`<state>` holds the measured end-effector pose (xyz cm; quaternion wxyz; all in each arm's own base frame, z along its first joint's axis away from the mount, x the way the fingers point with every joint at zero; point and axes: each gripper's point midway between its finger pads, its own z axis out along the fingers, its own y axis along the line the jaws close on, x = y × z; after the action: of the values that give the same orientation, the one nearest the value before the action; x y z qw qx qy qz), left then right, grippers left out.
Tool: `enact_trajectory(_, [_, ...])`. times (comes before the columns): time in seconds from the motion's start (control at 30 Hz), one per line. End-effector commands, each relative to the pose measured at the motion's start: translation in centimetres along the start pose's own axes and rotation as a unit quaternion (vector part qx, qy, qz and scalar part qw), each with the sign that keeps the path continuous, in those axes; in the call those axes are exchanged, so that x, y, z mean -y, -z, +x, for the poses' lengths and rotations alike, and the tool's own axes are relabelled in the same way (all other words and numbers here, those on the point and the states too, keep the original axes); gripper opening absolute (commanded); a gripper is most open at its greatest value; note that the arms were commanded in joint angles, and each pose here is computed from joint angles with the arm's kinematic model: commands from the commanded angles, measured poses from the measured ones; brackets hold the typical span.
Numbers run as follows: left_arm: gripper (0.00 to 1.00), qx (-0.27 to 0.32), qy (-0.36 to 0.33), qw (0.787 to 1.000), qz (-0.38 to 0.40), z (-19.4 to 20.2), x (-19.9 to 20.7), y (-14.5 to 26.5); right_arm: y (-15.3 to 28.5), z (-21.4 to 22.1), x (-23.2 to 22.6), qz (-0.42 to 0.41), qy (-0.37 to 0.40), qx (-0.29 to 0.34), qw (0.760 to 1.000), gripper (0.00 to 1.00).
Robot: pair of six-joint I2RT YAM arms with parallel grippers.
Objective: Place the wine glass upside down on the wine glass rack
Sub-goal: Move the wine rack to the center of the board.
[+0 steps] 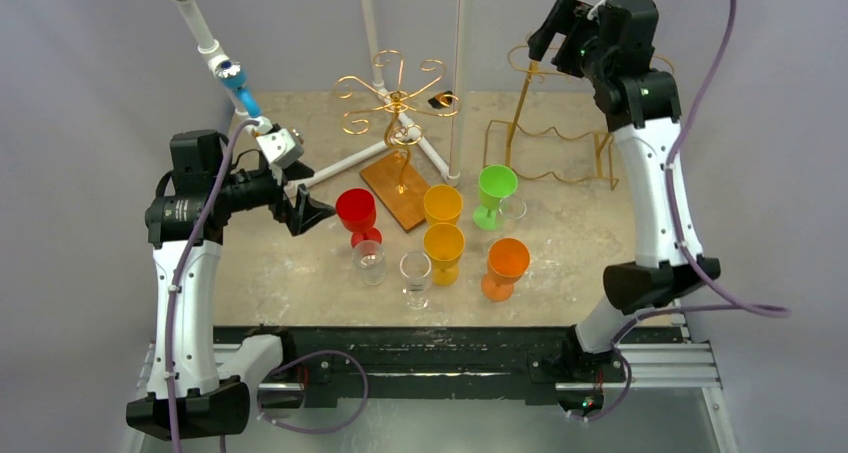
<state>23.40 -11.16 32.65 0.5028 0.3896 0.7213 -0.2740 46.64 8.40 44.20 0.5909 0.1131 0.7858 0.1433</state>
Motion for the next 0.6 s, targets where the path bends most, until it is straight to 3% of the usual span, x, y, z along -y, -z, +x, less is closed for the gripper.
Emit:
enact_trajectory(0.0, [1.0,0.0,-0.003,1.0,-0.006,-0.3,0.2,0.4,4.9,-0.7,-0.7,0.013,0.008,0.027,1.0,0.94])
enact_trajectory(0.17, [1.0,-0.004,0.0,1.0,-0.011,-0.3,0.1,0.5,9.3,3.9,-3.5,-0.01,0.033,0.007,0.999,0.9])
enact_trajectory(0.37, [1.0,-0.008,0.008,1.0,-0.02,-0.2,-0.1,0.6,14.2,14.6,-7.4,-0.058,0.077,-0.076,0.992,0.72])
enact_trajectory(0.57, [1.0,-0.014,0.005,1.0,-0.022,0.0,0.1,0.8,17.5,25.5,-10.2,-0.078,0.15,-0.163,0.972,0.66])
